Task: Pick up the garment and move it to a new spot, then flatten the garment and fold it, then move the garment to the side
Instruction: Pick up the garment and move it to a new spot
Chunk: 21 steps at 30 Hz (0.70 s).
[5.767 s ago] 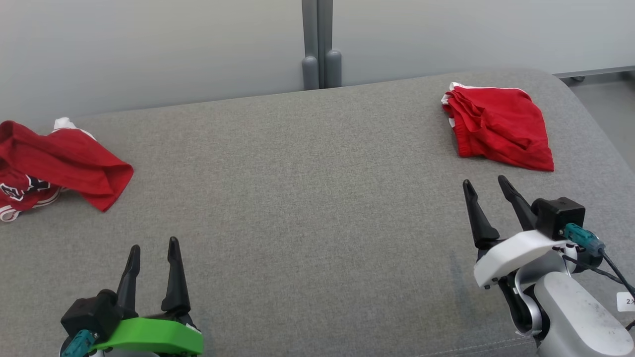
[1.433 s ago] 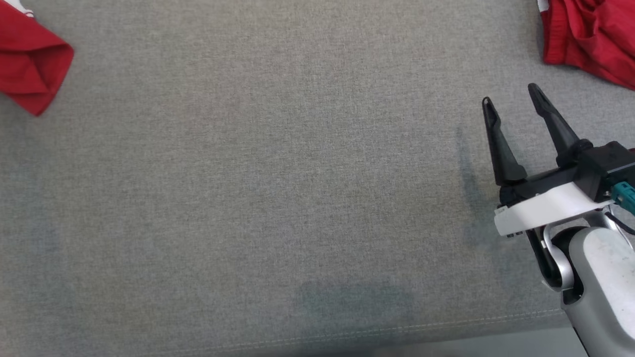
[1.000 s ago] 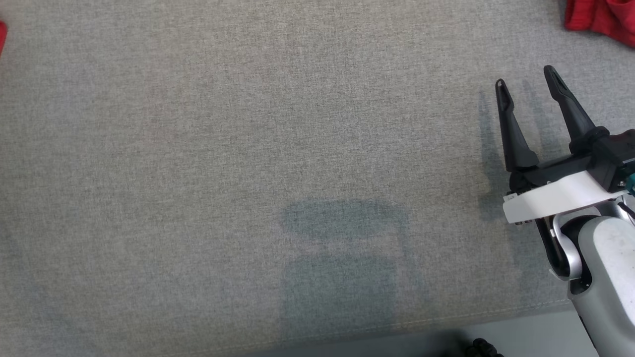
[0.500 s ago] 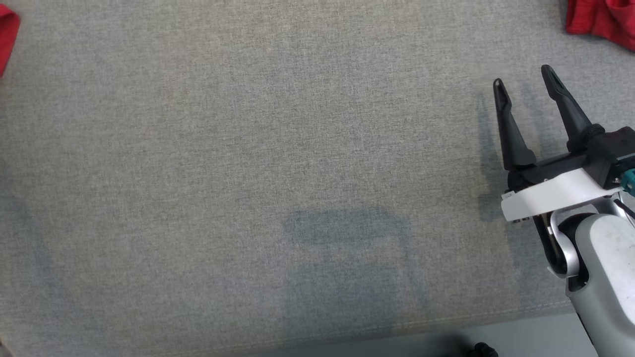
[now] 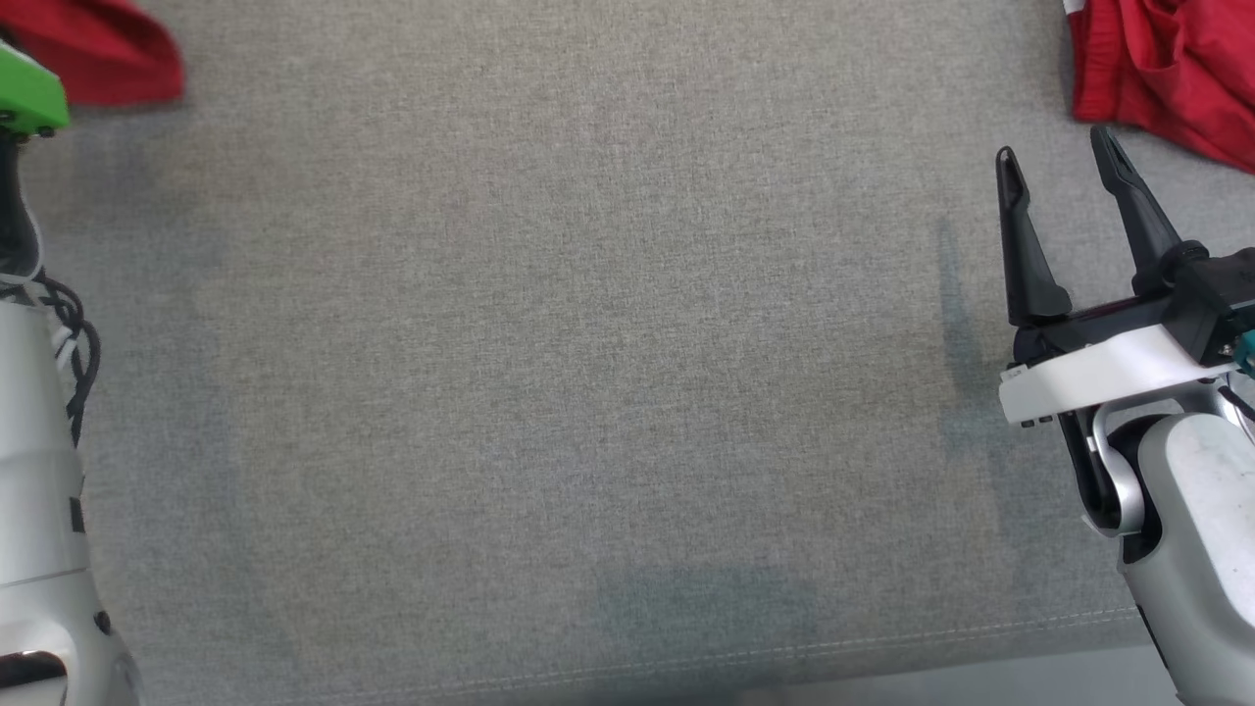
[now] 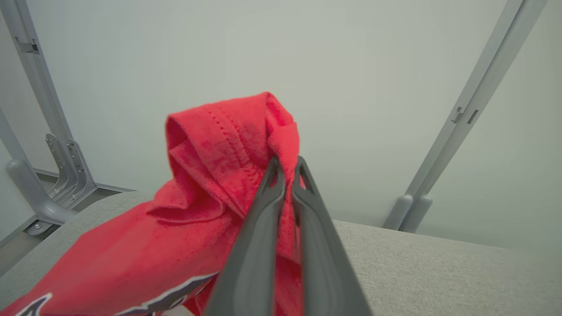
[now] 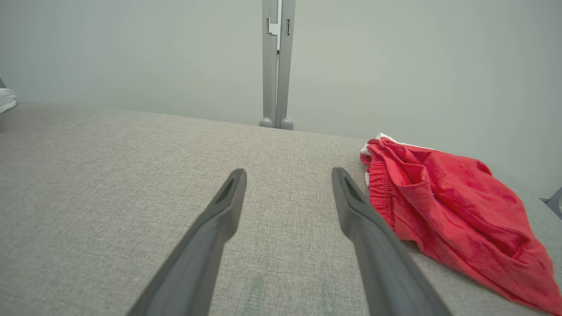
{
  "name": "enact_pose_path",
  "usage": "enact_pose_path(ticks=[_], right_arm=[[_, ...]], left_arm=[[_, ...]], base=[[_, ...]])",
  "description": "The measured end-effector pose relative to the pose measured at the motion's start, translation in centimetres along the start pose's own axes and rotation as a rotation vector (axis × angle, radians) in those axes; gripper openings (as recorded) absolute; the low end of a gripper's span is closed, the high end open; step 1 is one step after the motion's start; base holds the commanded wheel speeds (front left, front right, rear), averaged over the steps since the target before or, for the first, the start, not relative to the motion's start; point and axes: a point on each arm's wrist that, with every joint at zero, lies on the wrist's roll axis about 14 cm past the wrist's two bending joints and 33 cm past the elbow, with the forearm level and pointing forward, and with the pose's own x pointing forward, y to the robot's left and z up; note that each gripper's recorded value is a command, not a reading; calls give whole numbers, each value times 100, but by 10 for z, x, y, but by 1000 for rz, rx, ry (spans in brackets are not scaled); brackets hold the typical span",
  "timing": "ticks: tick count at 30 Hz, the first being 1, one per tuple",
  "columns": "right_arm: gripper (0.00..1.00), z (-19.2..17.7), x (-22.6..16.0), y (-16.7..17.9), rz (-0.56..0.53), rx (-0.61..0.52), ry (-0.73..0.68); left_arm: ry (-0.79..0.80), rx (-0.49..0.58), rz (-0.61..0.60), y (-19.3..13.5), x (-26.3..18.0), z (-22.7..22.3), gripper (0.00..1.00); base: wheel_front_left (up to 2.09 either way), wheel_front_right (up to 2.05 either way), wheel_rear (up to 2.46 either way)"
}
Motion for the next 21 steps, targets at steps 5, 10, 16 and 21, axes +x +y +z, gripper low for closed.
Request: enact_pose_path(ticks=[5,10,16,21], right_arm=[[100,21,-3,3,-5,11,-53],[100,39,-10,10,-4,33,-95],[100,42,-30,30,26,79,-84],[100,50,-49,36,33,103,-94]], left_arm=[[-119,-21,-182,-61,-11,44,0],[-150,-101,-317,-124,-34,62,0],[26,-148,-397,-161,-88,3,0],[214,-140,-413,-159,-133,-58,0]], base=[[0,0,0],[0,0,0],[0,0,0],[0,0,0]])
